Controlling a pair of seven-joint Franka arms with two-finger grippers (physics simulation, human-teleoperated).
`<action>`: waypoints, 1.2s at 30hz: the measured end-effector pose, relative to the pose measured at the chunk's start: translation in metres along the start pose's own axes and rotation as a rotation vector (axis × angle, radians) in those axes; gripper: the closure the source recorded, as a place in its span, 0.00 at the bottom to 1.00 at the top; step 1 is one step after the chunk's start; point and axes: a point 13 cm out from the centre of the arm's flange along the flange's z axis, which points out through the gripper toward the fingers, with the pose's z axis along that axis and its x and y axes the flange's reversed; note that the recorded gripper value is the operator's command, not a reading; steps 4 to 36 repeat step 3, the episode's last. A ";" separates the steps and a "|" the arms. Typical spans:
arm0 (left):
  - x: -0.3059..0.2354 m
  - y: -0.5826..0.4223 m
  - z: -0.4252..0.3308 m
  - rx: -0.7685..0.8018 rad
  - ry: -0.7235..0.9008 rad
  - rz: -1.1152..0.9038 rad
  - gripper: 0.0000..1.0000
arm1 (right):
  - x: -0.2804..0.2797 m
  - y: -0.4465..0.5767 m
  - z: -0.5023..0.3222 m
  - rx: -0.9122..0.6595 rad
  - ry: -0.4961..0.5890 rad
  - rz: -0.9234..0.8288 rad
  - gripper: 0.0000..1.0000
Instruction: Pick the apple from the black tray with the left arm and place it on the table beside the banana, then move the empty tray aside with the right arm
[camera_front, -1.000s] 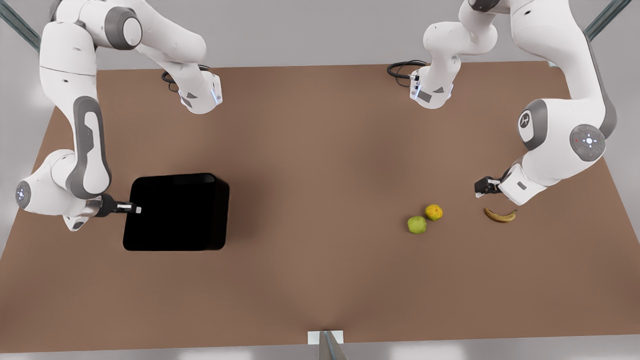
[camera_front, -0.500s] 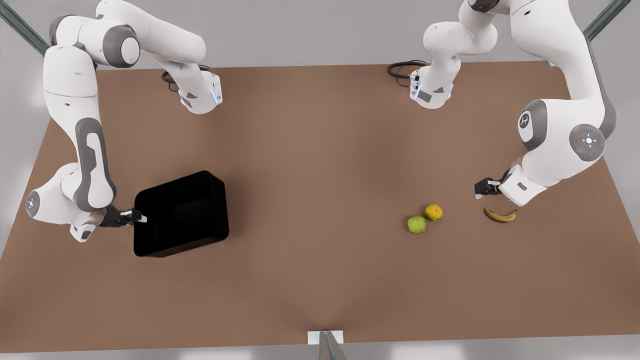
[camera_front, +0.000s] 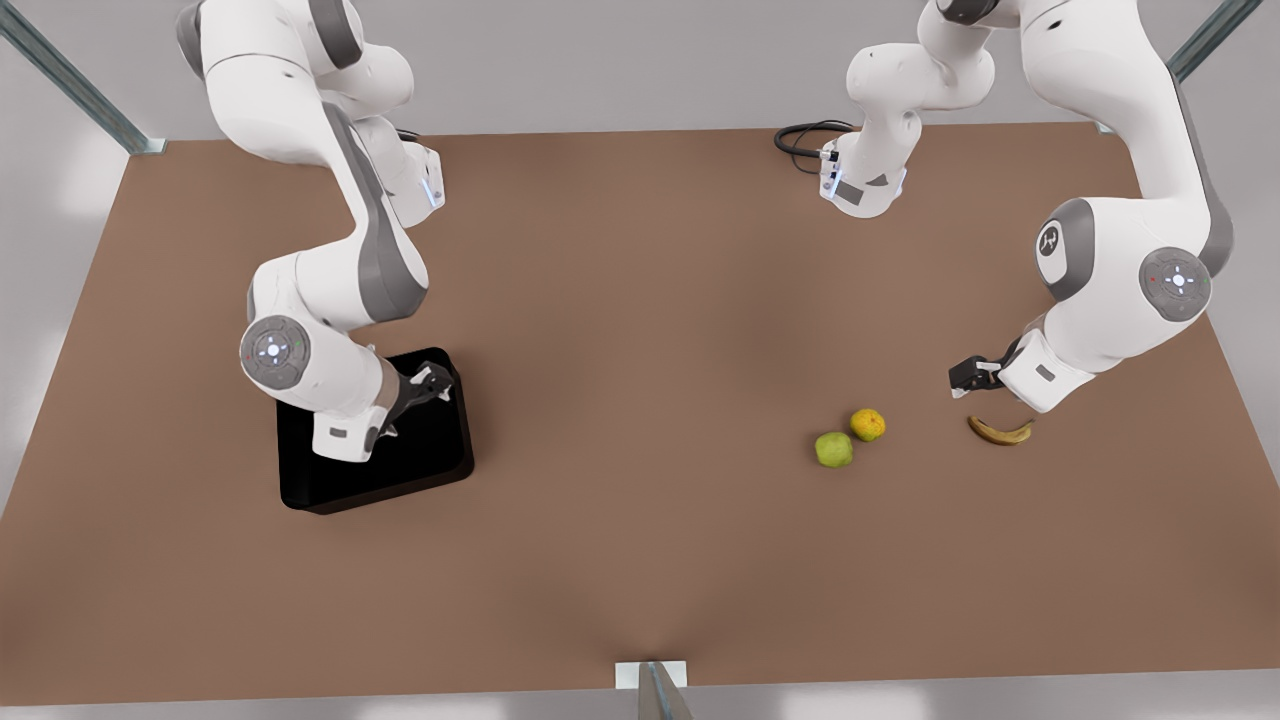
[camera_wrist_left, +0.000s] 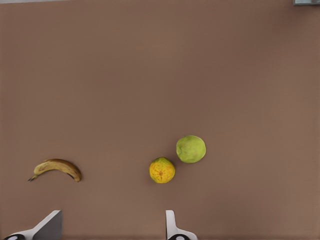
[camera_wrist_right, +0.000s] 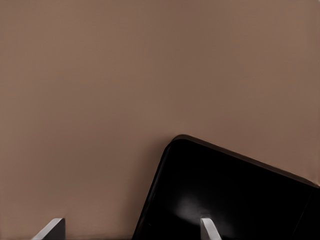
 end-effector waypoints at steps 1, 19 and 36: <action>0.000 0.000 0.000 0.000 0.001 -0.001 0.00 | 0.002 -0.003 0.001 0.008 0.009 0.035 0.00; 0.000 0.000 0.001 0.000 0.001 -0.002 0.00 | 0.006 -0.007 0.002 0.018 0.022 0.101 0.00; 0.000 0.000 0.001 0.000 0.001 -0.002 0.00 | 0.006 -0.007 0.002 0.018 0.022 0.101 0.00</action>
